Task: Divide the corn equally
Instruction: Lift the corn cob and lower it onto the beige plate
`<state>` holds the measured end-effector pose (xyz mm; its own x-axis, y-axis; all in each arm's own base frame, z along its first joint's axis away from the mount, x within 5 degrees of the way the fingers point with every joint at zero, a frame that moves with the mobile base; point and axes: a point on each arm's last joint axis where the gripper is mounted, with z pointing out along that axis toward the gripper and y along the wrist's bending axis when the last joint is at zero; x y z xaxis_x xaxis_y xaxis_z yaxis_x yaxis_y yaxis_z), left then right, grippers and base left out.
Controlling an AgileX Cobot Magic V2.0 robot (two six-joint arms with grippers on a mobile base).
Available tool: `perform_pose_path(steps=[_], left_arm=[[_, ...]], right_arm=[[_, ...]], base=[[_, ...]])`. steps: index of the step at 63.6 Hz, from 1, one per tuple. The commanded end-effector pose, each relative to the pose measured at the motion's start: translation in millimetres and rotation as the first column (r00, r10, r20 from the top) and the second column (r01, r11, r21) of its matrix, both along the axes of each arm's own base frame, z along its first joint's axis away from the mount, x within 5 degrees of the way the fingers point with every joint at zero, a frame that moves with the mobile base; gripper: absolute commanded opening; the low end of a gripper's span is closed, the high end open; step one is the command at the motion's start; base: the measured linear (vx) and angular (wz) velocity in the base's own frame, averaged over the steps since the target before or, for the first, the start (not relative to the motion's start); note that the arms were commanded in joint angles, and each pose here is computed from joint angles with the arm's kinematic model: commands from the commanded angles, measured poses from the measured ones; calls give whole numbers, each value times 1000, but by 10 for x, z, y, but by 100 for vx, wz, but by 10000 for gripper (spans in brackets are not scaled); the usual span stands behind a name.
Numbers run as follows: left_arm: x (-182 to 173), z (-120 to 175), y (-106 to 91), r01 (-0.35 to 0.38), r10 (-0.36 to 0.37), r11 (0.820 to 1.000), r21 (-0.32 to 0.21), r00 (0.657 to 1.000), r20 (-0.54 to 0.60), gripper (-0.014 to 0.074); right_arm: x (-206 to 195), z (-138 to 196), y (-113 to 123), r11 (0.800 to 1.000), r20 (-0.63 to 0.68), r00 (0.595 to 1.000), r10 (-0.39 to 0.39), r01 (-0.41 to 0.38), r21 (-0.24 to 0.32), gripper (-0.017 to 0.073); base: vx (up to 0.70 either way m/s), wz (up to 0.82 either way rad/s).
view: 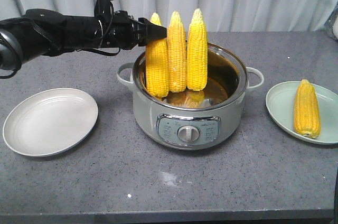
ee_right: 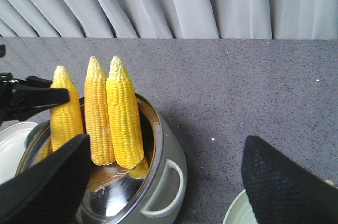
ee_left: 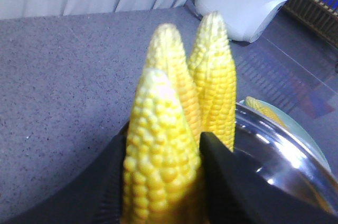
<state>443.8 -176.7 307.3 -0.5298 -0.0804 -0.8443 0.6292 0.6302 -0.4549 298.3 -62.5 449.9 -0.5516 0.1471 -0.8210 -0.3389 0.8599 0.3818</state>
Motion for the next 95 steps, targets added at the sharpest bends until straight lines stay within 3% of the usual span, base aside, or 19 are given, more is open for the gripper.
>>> perform_pose_path(steps=[1, 10, 16, 24, 30, 37, 44, 55, 68, 79, 95], left_arm=[[-255, 704, 49, -8, 17, 998, -67, 990, 143, -8], [-558, 1196, 136, -3, 27, 995, -96, 967, 252, -8], [-789, 1486, 205, 1, 26, 997, -81, 943, 332, -8], [-1088, 1841, 402, 0, 39, 996, -93, 907, 419, -8], [-1202, 1984, 610, -18, 55, 996, -85, 887, 459, -8], [-1214, 1987, 868, -16, 39, 998, -55, 892, 450, -8], [-1138, 1786, 1136, -41, 49, 999, -29, 923, 382, -8], [-1004, 1172, 1659, -170, 171, 985, -22, 968, 183, -8], [-1080, 405, 2155, -310, 309, 950, -19, 949, -62, -8], [-1158, 46, 2259, -369, 367, 929, 9, 918, -148, -8], [-1139, -68, 2289, -398, 398, 917, 36, 904, -157, -8]], right_arm=[[-107, 221, 58, 1000, 94, 996, -5, 4, 11, 571], [-110, 218, 62, 1000, 89, 996, 0, -1, 12, 571], [-116, 214, 68, 1000, 83, 997, 8, -9, 12, 571], [-134, 201, 86, 999, 64, 997, 33, -34, 13, 571], [-142, 195, 94, 999, 56, 997, 45, -45, 14, 571], [-143, 194, 95, 999, 55, 997, 45, -46, 15, 571], [-146, 192, 98, 999, 51, 997, 49, -50, 15, 571], [-146, 192, 101, 999, 50, 997, 51, -52, 15, 571], [-146, 192, 101, 999, 50, 997, 51, -52, 15, 571], [-146, 193, 101, 999, 52, 997, 50, -51, 17, 571], [-146, 196, 103, 998, 53, 997, 51, -53, 20, 571]], base=[[0, 0], [0, 0], [0, 0], [0, 0], [0, 0], [0, 0], [0, 0], [0, 0], [0, 0], [0, 0], [0, 0]])
